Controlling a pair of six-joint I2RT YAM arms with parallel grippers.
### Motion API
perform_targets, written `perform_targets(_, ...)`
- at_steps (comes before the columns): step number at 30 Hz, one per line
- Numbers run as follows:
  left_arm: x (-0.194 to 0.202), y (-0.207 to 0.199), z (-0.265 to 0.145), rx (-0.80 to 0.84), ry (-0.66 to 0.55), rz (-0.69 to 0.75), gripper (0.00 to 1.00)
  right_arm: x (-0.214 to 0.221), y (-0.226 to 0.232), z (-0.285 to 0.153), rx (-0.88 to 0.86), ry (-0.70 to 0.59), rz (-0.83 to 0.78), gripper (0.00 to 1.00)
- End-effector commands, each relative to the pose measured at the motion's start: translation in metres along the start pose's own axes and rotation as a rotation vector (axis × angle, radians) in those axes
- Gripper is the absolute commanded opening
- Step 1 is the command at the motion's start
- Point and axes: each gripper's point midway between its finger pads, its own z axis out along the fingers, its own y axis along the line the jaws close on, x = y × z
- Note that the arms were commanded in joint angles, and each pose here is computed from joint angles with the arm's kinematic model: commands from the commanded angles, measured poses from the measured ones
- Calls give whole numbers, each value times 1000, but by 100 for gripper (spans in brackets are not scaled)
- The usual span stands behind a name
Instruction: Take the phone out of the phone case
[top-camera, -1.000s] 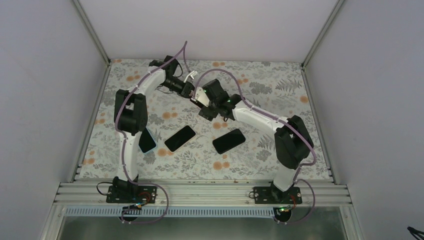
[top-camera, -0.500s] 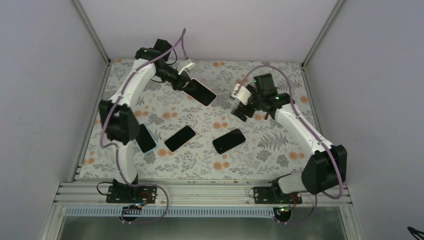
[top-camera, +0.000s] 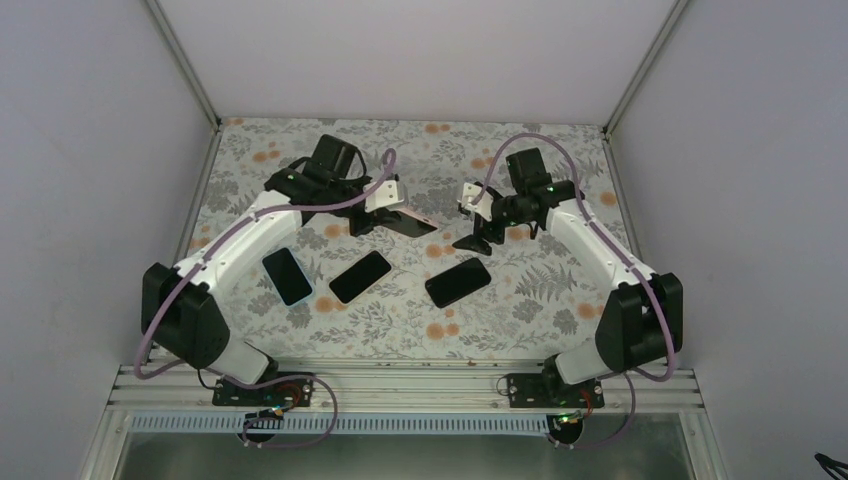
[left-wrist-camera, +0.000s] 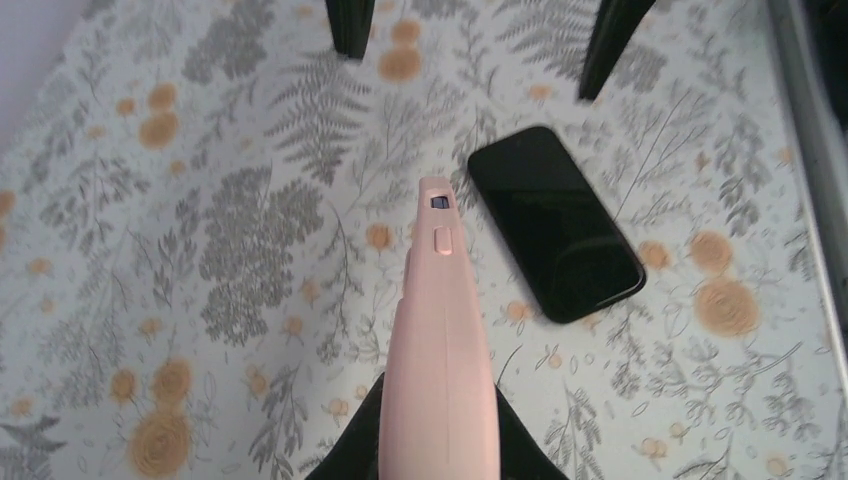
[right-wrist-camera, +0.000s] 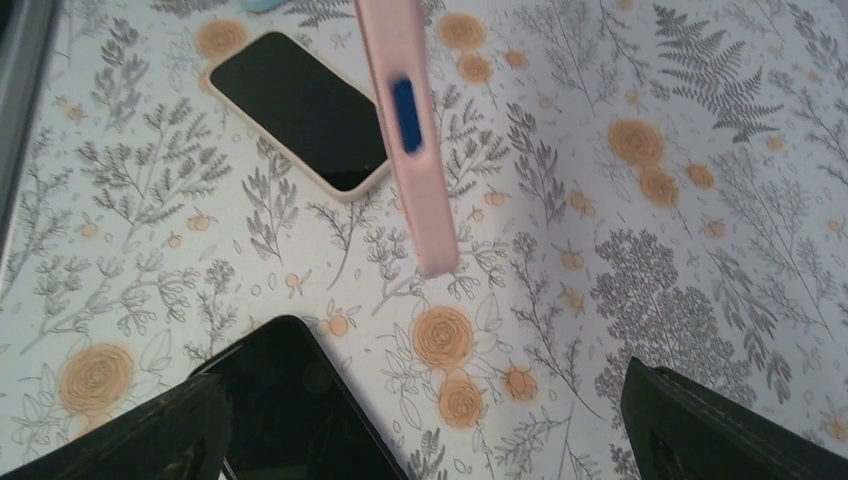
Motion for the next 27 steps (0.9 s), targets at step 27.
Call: perform_targets(27,-47,-67,-30,270,-250,350,2,-2,-34,19,66,9,-105,98)
